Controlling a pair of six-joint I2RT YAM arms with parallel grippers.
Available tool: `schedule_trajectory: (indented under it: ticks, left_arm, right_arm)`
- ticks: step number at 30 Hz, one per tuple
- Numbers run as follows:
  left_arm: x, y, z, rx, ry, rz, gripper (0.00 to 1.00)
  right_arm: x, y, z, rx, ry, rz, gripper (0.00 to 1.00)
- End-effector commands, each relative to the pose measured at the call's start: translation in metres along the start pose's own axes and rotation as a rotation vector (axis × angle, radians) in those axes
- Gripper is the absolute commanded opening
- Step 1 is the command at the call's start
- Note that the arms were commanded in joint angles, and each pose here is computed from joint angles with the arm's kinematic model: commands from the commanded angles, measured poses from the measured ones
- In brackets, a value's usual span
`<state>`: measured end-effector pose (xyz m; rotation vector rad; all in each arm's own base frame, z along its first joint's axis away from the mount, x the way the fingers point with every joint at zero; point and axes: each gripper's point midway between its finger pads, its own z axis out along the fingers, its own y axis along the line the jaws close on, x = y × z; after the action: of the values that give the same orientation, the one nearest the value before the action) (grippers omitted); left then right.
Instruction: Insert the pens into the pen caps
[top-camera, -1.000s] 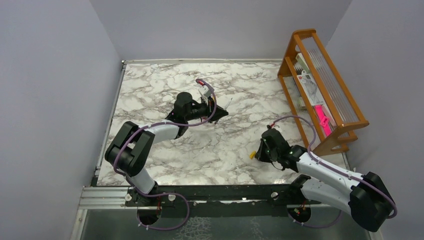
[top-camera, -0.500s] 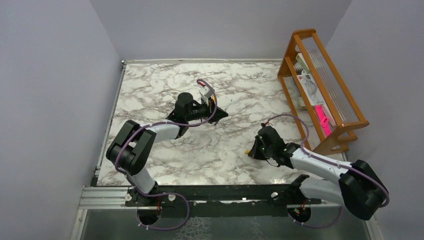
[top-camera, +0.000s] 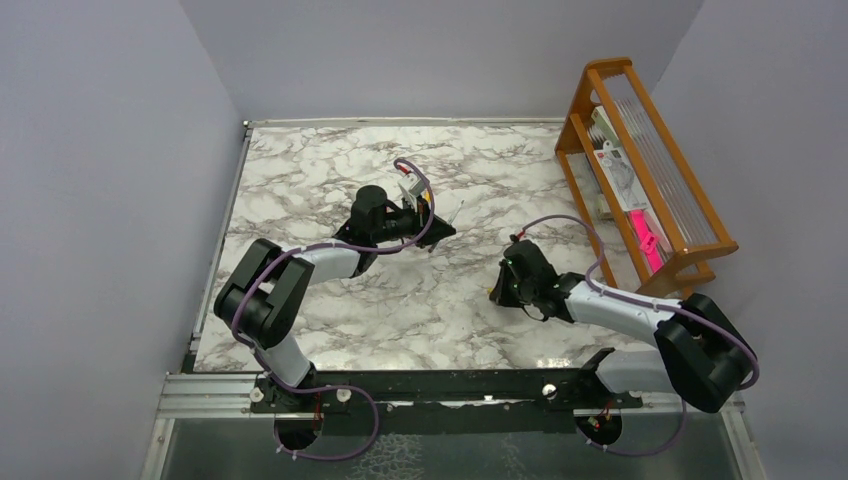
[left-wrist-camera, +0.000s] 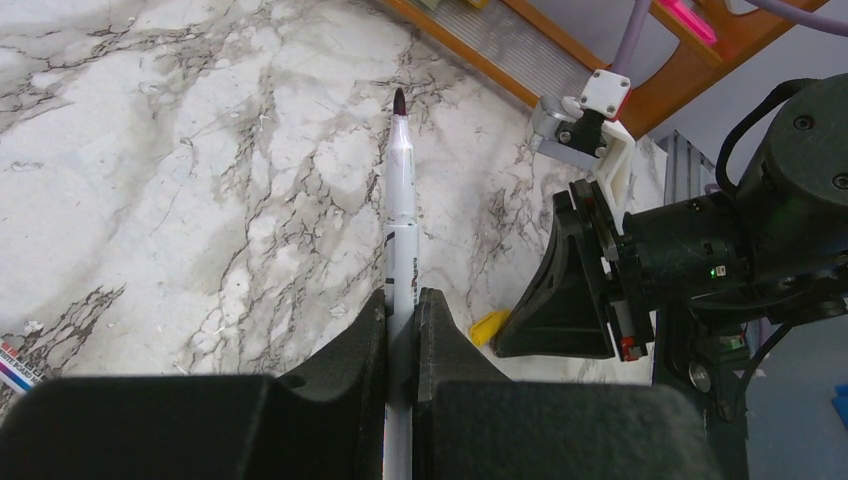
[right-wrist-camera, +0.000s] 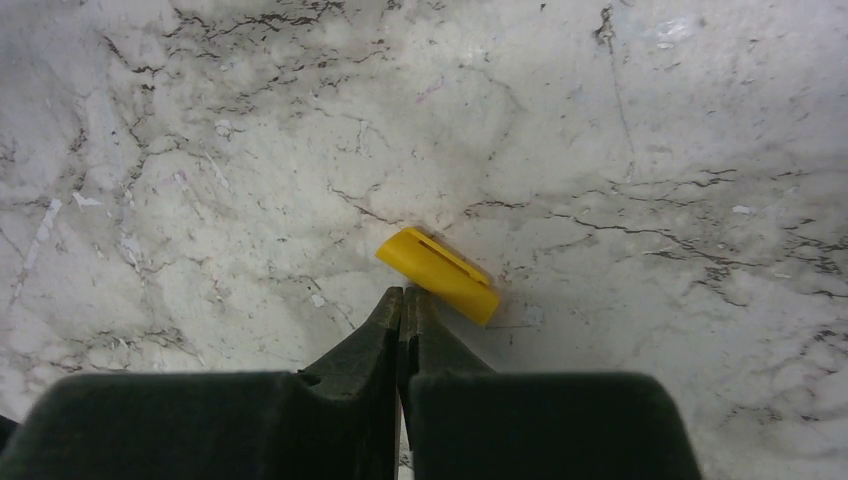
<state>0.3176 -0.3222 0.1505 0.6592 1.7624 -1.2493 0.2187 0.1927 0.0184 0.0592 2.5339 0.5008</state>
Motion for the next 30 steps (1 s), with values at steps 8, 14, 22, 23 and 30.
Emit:
schedule_trajectory:
  ticks: [8,14,22,23,30]
  left_arm:
    - [-0.011,-0.001,0.004,0.017,-0.015,0.003,0.0]
    - [-0.013,-0.003,0.003,0.024,-0.019,0.01,0.0]
    - [-0.012,-0.004,0.003,0.031,-0.013,0.007,0.0]
    - [-0.012,-0.005,0.003,0.033,-0.013,0.008,0.0]
    - [-0.01,-0.004,0.003,0.031,-0.01,0.003,0.0]
  right_arm:
    - [-0.045,0.025,-0.017,-0.076,-0.136,-0.157,0.01]
    - [-0.064,0.044,-0.038,-0.173,-0.231,-0.232,0.17]
    - [-0.049,0.025,-0.018,-0.058,-0.101,-0.283,0.77]
    - [-0.047,0.025,-0.015,-0.059,-0.093,-0.285,0.77]
    - [-0.031,0.015,-0.002,-0.04,-0.04,-0.278,0.76]
